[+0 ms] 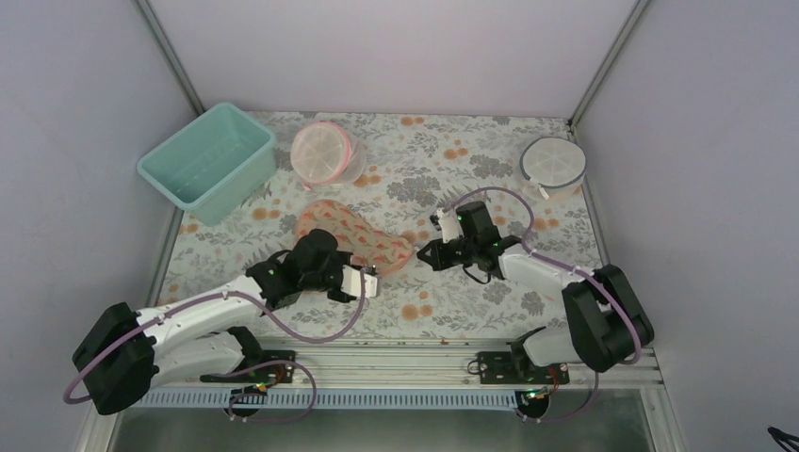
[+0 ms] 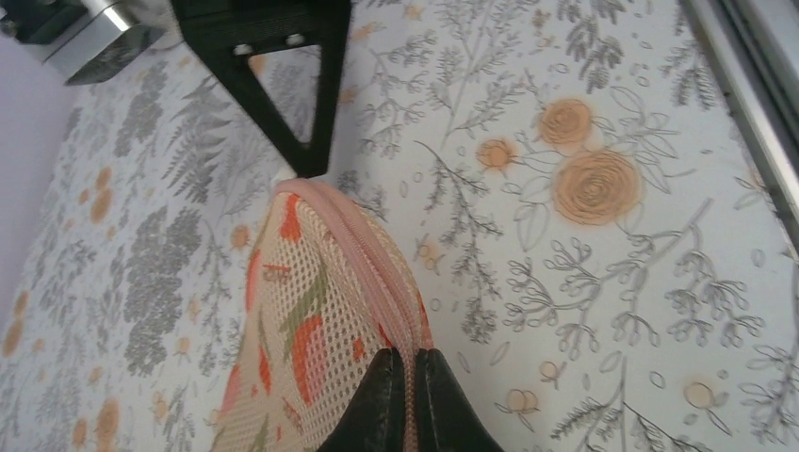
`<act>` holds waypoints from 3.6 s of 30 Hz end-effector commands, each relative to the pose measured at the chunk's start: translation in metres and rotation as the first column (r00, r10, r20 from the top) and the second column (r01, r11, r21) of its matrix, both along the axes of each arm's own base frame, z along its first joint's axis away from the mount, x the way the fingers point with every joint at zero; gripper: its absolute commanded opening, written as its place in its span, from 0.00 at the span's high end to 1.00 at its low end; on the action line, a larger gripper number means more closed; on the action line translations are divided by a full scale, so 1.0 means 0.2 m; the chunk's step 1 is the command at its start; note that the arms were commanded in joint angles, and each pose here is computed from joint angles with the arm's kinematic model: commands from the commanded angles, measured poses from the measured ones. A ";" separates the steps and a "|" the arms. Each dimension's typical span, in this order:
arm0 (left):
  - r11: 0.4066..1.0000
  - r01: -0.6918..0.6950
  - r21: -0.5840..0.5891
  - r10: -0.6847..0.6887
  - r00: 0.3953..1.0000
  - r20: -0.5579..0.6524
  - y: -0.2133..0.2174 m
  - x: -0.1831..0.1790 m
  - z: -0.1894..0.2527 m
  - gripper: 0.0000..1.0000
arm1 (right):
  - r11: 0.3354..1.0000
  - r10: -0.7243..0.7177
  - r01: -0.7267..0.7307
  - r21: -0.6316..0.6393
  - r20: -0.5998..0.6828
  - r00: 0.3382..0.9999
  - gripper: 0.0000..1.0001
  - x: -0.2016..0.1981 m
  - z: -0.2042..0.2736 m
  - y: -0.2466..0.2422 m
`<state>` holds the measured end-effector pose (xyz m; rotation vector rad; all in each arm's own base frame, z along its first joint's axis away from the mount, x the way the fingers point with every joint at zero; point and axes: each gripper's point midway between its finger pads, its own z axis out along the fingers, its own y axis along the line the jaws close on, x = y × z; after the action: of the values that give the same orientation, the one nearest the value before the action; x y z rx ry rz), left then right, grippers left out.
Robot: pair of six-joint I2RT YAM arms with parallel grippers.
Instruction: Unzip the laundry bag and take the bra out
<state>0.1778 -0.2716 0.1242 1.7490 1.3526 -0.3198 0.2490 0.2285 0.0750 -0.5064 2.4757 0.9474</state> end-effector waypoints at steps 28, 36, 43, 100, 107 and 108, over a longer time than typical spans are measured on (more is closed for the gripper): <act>0.971 0.088 -0.224 -0.169 0.912 -0.374 -0.01 -0.28 0.22 0.25 | 0.956 0.205 -0.183 0.230 -0.072 0.976 0.96 -0.37 0.07 0.28; 0.971 -0.220 -0.098 0.177 0.927 -0.330 -0.04 -0.07 -0.01 0.20 | 0.942 0.260 -0.229 0.246 -0.102 0.960 0.96 -0.48 0.07 0.39; 0.968 -0.245 -0.053 0.220 0.931 -0.291 -0.06 -0.05 -0.06 0.33 | 0.934 0.271 -0.243 0.261 -0.078 0.959 0.96 -0.48 0.12 0.42; -0.237 -0.876 -0.420 0.540 0.241 -0.807 1.21 0.49 0.48 0.00 | 0.898 0.001 0.112 -0.426 0.256 0.967 0.00 0.08 0.26 0.78; -0.412 -0.789 -0.456 0.524 0.204 -0.827 1.41 0.40 0.38 0.00 | 0.809 0.086 0.118 -0.576 0.314 0.946 0.00 0.13 0.13 1.04; -0.421 -0.774 -0.474 0.533 0.212 -0.819 1.42 0.38 0.39 0.00 | 0.797 0.079 0.133 -0.589 0.321 0.944 0.00 0.15 0.11 1.05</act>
<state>0.2616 -0.0027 0.2022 -0.4155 1.6602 -0.4123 0.2583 0.4497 0.1006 -0.7909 2.4347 0.2409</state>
